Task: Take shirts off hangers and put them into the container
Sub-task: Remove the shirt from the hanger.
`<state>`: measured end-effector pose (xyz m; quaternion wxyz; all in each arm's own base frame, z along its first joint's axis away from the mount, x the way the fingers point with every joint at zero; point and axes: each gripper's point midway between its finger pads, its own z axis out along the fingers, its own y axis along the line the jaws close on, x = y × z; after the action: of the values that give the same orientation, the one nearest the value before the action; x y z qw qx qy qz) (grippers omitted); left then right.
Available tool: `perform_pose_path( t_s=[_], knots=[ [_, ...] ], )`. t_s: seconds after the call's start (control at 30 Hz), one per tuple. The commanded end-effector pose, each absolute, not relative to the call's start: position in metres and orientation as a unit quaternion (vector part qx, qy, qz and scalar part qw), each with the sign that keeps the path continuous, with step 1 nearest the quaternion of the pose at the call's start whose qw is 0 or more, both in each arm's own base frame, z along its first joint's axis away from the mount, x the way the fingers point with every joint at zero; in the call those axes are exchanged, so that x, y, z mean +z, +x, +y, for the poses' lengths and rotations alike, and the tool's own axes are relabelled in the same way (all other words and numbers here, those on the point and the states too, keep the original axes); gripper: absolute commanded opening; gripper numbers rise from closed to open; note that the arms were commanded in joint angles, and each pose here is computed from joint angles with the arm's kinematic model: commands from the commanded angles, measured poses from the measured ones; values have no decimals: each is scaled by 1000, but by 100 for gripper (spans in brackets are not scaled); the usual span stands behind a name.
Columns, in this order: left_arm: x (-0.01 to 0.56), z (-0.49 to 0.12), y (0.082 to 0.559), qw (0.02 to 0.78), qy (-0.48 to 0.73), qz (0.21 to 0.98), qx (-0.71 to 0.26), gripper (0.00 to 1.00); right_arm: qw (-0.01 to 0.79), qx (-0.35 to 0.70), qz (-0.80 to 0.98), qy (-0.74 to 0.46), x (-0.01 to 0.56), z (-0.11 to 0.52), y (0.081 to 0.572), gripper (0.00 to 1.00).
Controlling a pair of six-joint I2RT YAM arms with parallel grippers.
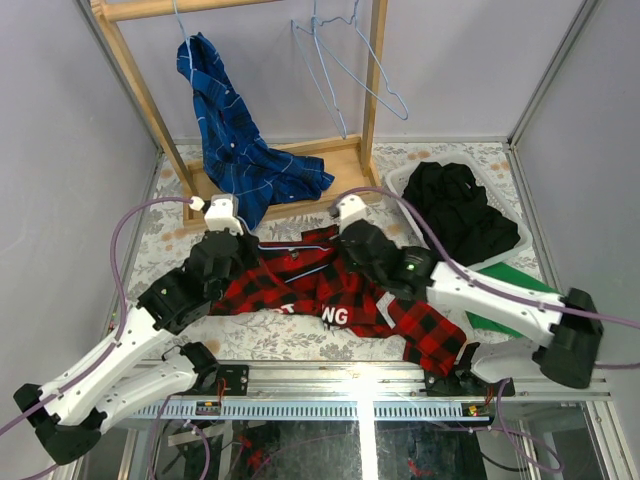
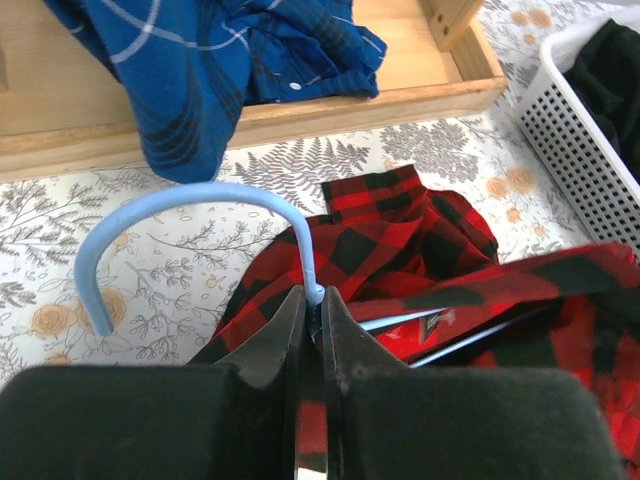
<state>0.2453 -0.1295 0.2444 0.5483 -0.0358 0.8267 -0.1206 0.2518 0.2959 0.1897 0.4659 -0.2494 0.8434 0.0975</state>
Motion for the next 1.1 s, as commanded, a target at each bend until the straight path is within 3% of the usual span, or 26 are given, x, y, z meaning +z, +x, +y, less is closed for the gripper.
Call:
perform_pose_path(
  t_s=[0.0, 0.27, 0.5, 0.83, 0.9, 0.97, 1.07],
  knots=[
    [247, -130, 244, 564, 27, 818, -109, 0, 532, 109, 827, -146, 225, 253, 276, 10],
    [252, -147, 237, 572, 74, 803, -153, 0, 465, -34, 870, -161, 176, 193, 293, 13],
    [258, -143, 237, 585, 65, 793, -154, 0, 467, 1, 872, -148, 171, 190, 296, 27],
    [263, -142, 236, 593, 53, 786, -167, 0, 455, 117, 864, -179, 178, 221, 287, 35],
    [263, -142, 236, 594, 49, 786, -166, 0, 470, 139, 851, -191, 186, 224, 282, 41],
    [265, -141, 237, 595, 42, 785, -168, 0, 482, 159, 836, -211, 190, 225, 273, 56],
    [276, -147, 234, 603, 41, 772, -197, 0, 504, 161, 821, -213, 196, 217, 269, 69]
  ],
)
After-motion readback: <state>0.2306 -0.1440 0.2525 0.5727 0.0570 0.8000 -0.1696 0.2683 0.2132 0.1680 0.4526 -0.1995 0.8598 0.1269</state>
